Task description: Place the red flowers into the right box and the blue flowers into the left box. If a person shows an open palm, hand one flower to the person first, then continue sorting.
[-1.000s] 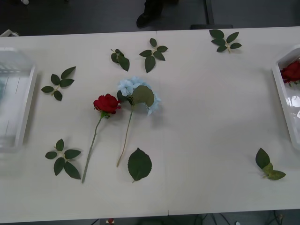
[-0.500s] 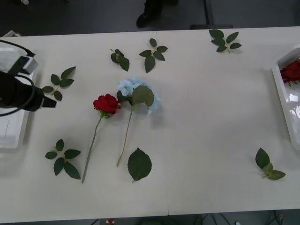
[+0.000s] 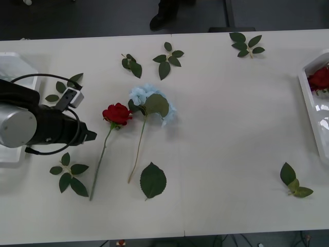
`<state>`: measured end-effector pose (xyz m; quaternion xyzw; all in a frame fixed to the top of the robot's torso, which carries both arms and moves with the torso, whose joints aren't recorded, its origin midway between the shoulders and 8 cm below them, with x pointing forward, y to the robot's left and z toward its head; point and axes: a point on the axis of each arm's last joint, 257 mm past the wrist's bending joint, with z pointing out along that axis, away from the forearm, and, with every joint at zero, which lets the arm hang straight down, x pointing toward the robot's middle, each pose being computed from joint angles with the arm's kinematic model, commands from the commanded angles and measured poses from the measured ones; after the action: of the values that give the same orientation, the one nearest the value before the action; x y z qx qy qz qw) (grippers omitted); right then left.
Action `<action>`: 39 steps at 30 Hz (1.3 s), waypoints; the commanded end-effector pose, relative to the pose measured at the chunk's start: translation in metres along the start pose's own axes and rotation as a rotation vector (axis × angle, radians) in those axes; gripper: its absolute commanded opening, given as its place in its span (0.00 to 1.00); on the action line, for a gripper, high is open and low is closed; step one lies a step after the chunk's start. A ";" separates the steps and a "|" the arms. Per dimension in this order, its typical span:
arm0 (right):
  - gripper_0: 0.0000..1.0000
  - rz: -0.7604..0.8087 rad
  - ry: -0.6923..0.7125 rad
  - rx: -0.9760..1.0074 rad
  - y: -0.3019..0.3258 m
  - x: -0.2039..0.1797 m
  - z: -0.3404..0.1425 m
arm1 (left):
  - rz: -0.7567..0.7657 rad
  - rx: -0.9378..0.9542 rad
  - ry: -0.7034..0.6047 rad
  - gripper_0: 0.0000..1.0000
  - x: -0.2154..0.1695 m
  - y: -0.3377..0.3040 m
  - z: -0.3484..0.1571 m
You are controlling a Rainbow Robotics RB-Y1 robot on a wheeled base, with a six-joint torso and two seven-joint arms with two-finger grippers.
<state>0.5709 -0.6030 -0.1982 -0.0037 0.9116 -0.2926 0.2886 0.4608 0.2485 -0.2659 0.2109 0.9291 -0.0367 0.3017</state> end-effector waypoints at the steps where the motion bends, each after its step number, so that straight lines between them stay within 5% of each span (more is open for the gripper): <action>1: 1.00 -0.097 -0.050 -0.079 -0.025 -0.036 -0.030 | 0.037 0.006 -0.017 1.00 -0.016 -0.027 0.016; 15: 1.00 -0.234 -0.199 -0.827 0.112 -0.057 -0.156 | 0.054 -0.001 -0.006 1.00 -0.028 -0.044 0.069; 20: 1.00 -0.443 -0.348 -1.025 0.170 -0.043 -0.206 | 0.061 -0.001 0.001 1.00 -0.031 -0.046 0.075; 26: 1.00 -0.707 -0.540 -1.073 0.205 -0.027 -0.256 | 0.064 0.004 -0.002 0.22 -0.031 -0.049 0.079; 28: 1.00 -0.775 -0.586 -1.069 0.210 -0.024 -0.261 | 0.061 0.003 0.000 0.09 -0.029 -0.048 0.084; 30: 1.00 -0.827 -0.616 -1.060 0.209 -0.020 -0.261 | 0.057 0.004 -0.007 0.00 -0.029 -0.048 0.088; 39: 1.00 -0.809 -0.565 -1.103 0.207 0.006 -0.254 | 0.039 0.021 -0.045 0.00 -0.045 -0.048 0.079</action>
<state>0.4740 -0.2814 -0.1488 -0.5663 0.7354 0.1411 0.3444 0.4983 0.1964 -0.3421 0.2358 0.9285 -0.0253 0.2859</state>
